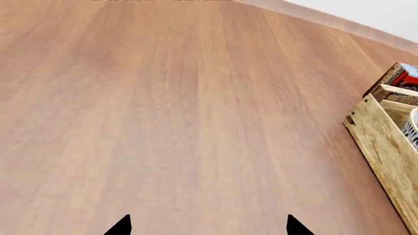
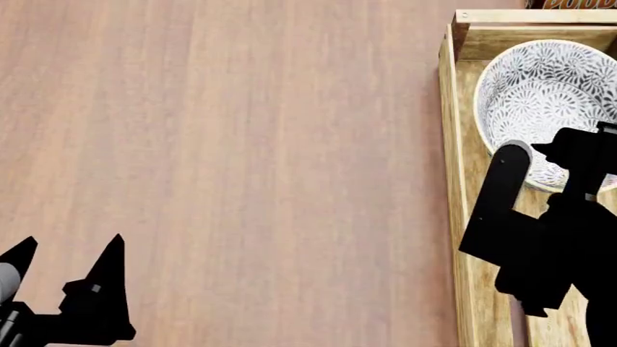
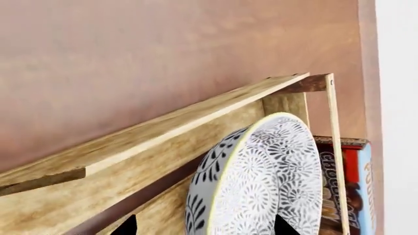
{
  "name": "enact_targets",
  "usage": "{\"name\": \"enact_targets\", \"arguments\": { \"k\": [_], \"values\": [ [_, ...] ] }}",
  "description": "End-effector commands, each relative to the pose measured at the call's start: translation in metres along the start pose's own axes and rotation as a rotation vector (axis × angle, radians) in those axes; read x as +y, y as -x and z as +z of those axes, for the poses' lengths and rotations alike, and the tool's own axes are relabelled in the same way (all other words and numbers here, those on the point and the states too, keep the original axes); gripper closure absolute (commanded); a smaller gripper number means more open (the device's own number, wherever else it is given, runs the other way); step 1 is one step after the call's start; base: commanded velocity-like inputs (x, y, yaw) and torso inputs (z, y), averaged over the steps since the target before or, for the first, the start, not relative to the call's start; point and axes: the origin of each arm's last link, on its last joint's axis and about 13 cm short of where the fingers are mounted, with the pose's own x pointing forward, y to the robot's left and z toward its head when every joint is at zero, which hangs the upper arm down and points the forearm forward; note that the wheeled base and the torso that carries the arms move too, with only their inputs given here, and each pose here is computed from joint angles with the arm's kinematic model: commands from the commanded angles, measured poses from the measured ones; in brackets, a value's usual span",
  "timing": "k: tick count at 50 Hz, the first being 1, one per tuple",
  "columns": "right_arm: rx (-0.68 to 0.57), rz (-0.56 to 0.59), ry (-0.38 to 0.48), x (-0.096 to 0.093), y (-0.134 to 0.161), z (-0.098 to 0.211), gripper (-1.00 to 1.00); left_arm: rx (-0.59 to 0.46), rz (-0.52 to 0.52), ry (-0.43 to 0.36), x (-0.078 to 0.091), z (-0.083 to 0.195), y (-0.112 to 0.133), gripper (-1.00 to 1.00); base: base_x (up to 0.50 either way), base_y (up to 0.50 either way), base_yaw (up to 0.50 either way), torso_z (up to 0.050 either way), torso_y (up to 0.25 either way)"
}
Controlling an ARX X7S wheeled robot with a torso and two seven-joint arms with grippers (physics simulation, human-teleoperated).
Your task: Pick up the bowl on the left and put it in the tray.
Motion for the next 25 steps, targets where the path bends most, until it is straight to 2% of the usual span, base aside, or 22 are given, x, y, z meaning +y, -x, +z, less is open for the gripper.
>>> {"name": "enact_targets", "arguments": {
  "k": [1, 7, 11, 12, 16, 19, 22, 23, 25],
  "values": [
    [-0.066, -0.035, 0.029, -0.021, 0.030, 0.015, -1.00, -0.005, 0.002, 0.000, 0.000, 0.001, 0.001, -1.00, 0.00, 0.00, 0.00, 0.000, 0.000],
    [-0.112, -0.089, 0.050, -0.034, 0.051, 0.022, -1.00, -0.008, 0.002, -0.002, 0.000, 0.002, 0.001, -1.00, 0.00, 0.00, 0.00, 0.000, 0.000],
    [-0.166, -0.178, 0.055, -0.043, 0.067, 0.028, -1.00, -0.008, 0.002, -0.004, 0.000, 0.002, 0.001, -1.00, 0.00, 0.00, 0.00, 0.000, 0.000],
    [-0.198, -0.236, 0.056, -0.047, 0.074, 0.032, -1.00, -0.010, 0.001, -0.006, -0.001, 0.002, 0.001, -1.00, 0.00, 0.00, 0.00, 0.000, 0.000],
    [-0.263, -0.345, 0.049, -0.049, 0.089, 0.039, -1.00, -0.017, 0.002, -0.009, 0.000, 0.002, 0.001, -1.00, 0.00, 0.00, 0.00, 0.000, 0.000],
    [-0.318, -0.412, 0.041, -0.043, 0.098, 0.043, -1.00, -0.023, 0.004, -0.014, 0.000, 0.002, 0.002, -1.00, 0.00, 0.00, 0.00, 0.000, 0.000],
    [-0.364, -0.528, -0.027, -0.031, 0.106, 0.047, -1.00, -0.043, 0.010, -0.029, 0.001, 0.004, 0.003, -1.00, 0.00, 0.00, 0.00, 0.000, 0.000],
    [-0.351, -0.586, -0.075, -0.019, 0.106, 0.048, -1.00, -0.052, 0.012, -0.040, 0.001, 0.004, 0.003, -1.00, 0.00, 0.00, 0.00, 0.000, 0.000],
    [-0.323, -0.649, -0.118, -0.005, 0.105, 0.048, -1.00, -0.058, 0.014, -0.050, 0.002, 0.003, 0.003, -1.00, 0.00, 0.00, 0.00, 0.000, 0.000]
  ]
}}
